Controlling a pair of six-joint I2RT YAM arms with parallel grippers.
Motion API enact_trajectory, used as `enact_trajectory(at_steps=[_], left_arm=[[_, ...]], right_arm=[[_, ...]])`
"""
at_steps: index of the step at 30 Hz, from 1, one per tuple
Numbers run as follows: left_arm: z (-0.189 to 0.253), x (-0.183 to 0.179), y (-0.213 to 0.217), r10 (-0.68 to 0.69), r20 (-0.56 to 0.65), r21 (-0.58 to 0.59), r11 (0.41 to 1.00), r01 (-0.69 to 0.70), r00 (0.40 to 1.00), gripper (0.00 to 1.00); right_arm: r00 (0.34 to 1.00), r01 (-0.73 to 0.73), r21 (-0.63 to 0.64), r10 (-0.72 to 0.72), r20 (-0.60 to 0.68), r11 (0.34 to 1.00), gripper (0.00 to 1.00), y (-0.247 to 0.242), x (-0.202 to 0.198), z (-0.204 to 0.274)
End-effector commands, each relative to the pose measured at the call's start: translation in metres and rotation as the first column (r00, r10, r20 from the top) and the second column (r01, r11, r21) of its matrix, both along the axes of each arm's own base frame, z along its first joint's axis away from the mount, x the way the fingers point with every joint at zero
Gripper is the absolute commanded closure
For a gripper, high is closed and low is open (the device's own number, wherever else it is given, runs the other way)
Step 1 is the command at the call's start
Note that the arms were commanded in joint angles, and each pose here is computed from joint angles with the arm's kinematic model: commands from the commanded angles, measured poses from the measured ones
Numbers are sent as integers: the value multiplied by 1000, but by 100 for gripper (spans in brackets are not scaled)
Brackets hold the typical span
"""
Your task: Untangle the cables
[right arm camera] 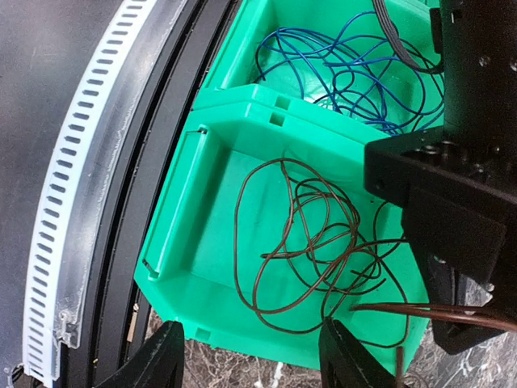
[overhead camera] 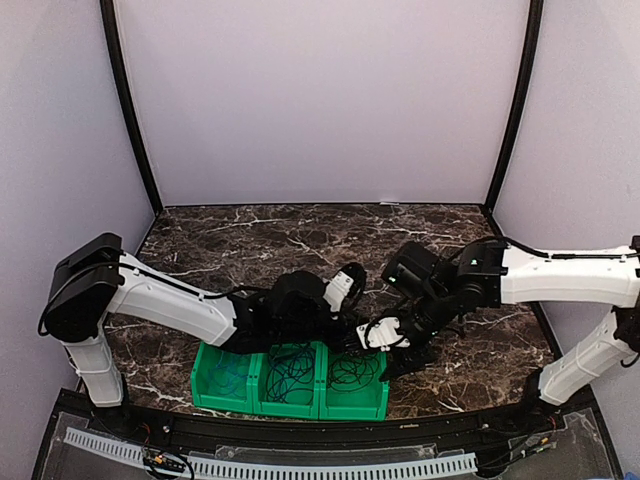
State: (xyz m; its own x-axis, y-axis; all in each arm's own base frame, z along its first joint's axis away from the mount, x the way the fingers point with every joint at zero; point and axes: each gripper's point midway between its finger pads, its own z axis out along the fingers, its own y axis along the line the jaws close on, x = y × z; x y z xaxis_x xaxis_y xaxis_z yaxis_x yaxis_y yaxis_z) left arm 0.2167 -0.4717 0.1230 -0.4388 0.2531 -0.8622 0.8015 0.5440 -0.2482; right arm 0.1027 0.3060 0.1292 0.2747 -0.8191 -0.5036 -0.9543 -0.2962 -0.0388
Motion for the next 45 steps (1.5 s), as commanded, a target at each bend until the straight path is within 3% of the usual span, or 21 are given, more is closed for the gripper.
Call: enact_trajectory(at_steps=[1, 10, 16, 18, 21, 23, 38, 45], left_arm=[[23, -16, -3, -52, -54, -114, 992, 45, 997, 94], [25, -22, 3, -56, -84, -147, 988, 43, 995, 94], [25, -23, 9, -44, -88, -151, 988, 30, 995, 95], [26, -22, 11, -38, -88, -153, 988, 24, 995, 95], [28, -21, 16, -23, -88, -149, 989, 9, 996, 96], [31, -17, 24, 16, -84, -139, 990, -28, 996, 94], [119, 29, 113, 243, 88, -171, 959, -226, 966, 88], [114, 37, 130, 296, 71, -142, 948, -284, 952, 86]], right_arm=[[992, -6, 7, 5, 126, 1000, 41, 14, 15, -6], [988, 14, -24, -10, 157, 1000, 40, 26, 21, -27], [989, 24, -42, -17, 149, 999, 46, 27, 21, -41], [988, 33, -47, -25, 149, 998, 57, 28, 22, -45], [989, 36, -55, -28, 146, 998, 91, 30, 23, -48], [990, 29, -66, -20, 143, 997, 100, 29, 22, -51], [996, -3, -157, 17, 88, 988, 100, 18, 11, -68], [996, -9, -160, 23, 84, 987, 100, 17, 8, -59]])
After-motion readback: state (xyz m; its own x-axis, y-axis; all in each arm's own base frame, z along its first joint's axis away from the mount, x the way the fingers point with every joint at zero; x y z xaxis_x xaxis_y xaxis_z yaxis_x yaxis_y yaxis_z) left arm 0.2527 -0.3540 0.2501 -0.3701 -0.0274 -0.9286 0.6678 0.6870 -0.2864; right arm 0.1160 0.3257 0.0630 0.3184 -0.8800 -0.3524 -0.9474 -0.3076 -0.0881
